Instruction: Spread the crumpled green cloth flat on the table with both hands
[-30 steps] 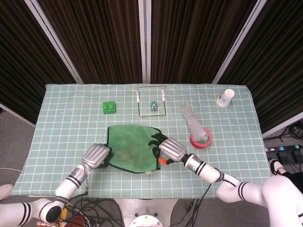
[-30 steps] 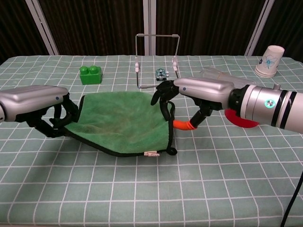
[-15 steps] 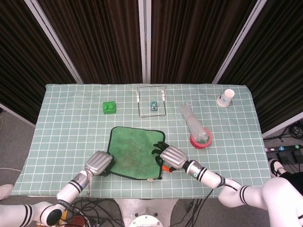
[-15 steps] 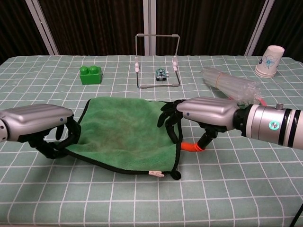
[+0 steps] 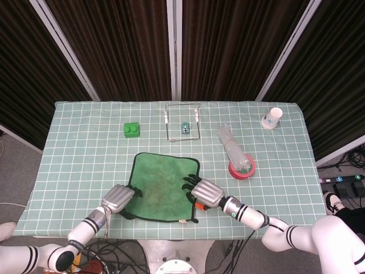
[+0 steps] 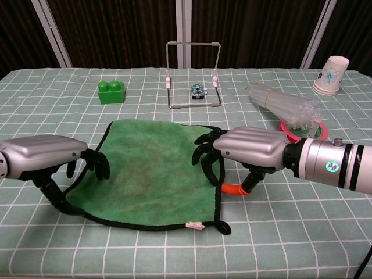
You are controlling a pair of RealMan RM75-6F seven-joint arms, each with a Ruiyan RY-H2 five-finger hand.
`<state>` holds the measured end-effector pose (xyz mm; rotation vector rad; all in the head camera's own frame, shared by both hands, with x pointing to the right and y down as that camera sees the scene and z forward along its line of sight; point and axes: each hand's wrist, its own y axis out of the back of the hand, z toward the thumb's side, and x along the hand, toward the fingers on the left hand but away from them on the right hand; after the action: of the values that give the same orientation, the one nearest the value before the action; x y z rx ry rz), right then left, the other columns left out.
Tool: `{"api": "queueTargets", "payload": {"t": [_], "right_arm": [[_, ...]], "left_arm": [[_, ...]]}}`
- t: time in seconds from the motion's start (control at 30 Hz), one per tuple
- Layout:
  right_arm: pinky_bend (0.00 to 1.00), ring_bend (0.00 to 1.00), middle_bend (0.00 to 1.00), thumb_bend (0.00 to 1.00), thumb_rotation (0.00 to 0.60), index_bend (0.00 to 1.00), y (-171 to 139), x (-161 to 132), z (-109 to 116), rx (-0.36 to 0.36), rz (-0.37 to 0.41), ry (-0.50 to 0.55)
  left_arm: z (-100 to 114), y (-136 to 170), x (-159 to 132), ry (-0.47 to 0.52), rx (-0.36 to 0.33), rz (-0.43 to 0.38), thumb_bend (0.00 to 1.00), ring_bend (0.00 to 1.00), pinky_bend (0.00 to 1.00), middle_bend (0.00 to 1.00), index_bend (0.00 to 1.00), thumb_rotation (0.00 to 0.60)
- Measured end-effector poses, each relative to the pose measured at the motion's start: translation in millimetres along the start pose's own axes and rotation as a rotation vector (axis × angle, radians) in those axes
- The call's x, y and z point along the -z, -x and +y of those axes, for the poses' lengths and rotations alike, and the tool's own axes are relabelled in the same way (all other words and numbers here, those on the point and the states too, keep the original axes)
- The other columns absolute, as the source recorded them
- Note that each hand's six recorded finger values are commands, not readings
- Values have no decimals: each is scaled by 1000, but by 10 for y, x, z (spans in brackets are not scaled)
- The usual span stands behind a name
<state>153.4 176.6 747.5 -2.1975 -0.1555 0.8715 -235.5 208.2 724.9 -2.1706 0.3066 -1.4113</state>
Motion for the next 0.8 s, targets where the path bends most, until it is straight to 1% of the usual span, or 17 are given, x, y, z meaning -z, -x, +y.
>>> {"api": "queueTargets", "payload": {"t": [0.07,0.1,0.17,0.2,0.23,0.27,0.33,0.4,0.47,0.5,0.57,0.7,0.8], "right_arm": [[0,0,193,436,600,568,-1,-8,5,2,5,-10],[0,0,185,420,600,555,-2,-5,15,3,5,-12],[0,0,166,355,600,517,-7,4,29,2,5,-20],[0,0,155,298,592,485,-10,10,37,0,4,-29],[0,0,145,235,574,441,-13,16,41,-2,3,-39],[0,0,136,192,559,408,-15,19,42,-3,2,-44],[0,0,94,67,491,279,-26,33,42,-11,-4,-60],[0,0,56,11,436,179,-46,52,45,-22,-11,-74],[0,0,28,0,397,102,-66,65,60,-27,-18,-81],[0,0,21,0,389,83,-78,67,79,-25,-21,-80],[0,0,18,0,387,78,-89,64,121,-16,-26,-71],[0,0,17,0,388,78,-75,41,252,40,-42,-31],[0,0,18,0,401,79,-37,-11,223,49,-41,-31]], "left_arm": [[22,8,8,1,-5,2,0,230,369,310,267,435],[39,17,13,3,-9,3,0,228,363,309,265,433],[69,30,20,6,-15,5,0,217,347,300,259,428],[88,36,23,11,-18,5,0,214,344,296,258,427],[100,40,23,14,-20,4,0,211,342,294,257,426],[109,43,20,16,-21,2,0,210,342,294,257,427],[118,44,8,16,-21,-4,0,210,341,294,256,428],[117,44,2,20,-20,-7,0,209,340,294,256,426],[109,48,4,23,-20,-6,0,208,339,294,256,424],[110,48,10,26,-20,-4,0,208,339,294,256,425],[121,42,22,32,-24,0,0,208,339,294,256,424],[179,22,79,48,-54,19,0,208,339,294,256,425],[202,12,129,64,-67,37,0,208,339,294,256,432]]}}
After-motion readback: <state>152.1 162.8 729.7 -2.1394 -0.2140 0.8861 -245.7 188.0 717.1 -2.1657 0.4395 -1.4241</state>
